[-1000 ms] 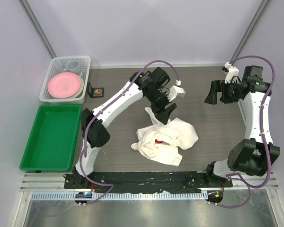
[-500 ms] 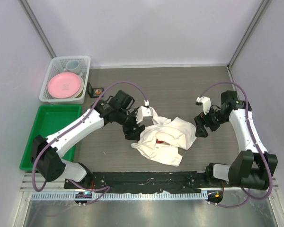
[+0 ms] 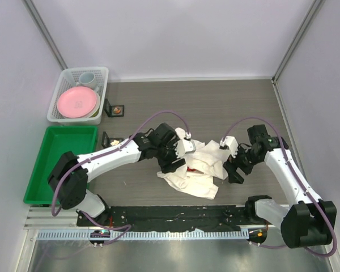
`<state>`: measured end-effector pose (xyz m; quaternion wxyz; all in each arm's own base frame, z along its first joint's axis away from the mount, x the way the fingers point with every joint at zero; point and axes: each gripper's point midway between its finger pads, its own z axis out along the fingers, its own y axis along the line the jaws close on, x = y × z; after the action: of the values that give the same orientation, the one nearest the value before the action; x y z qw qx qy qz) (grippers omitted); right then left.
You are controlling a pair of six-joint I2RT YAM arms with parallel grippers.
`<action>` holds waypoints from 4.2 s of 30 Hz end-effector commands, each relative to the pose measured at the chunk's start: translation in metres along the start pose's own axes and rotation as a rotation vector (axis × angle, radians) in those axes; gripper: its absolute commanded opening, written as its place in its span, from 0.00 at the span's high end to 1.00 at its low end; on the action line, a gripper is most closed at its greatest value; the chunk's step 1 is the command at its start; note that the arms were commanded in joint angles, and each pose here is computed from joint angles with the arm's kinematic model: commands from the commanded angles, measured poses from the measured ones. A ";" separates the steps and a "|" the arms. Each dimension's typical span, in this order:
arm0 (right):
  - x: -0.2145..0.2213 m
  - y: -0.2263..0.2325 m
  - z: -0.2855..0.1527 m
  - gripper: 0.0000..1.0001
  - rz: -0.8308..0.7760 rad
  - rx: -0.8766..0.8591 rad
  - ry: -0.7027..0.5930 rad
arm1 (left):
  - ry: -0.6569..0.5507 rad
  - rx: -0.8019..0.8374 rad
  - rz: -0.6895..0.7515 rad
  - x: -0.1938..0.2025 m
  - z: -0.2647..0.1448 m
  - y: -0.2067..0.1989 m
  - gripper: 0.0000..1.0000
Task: Pin the brooch onto the clothing
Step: Pick up the crumped clothing from the center of the board, then flatten out the flattened clothing at the center of the board.
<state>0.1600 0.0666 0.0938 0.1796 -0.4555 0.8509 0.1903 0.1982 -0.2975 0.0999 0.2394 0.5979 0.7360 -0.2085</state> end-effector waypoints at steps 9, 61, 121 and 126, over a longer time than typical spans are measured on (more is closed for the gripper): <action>-0.007 -0.011 0.032 0.13 0.008 0.048 0.026 | 0.015 -0.046 -0.010 0.005 0.014 -0.005 0.36; -0.109 -0.102 -0.041 0.99 0.208 0.409 -0.287 | -0.145 0.028 -0.328 0.004 -0.032 0.078 0.55; -0.260 -0.016 -0.465 0.99 -0.246 1.253 -1.109 | -0.966 -0.569 0.162 -0.219 -0.430 0.045 1.00; -0.255 0.048 -0.497 0.99 -0.323 1.214 -1.270 | -1.086 -0.457 0.162 -0.231 -0.462 0.001 1.00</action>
<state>0.2404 0.0281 0.6016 0.7986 -0.2278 0.5459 -0.1111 0.2319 -0.2138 0.5694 0.7019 0.4068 0.5244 -0.2588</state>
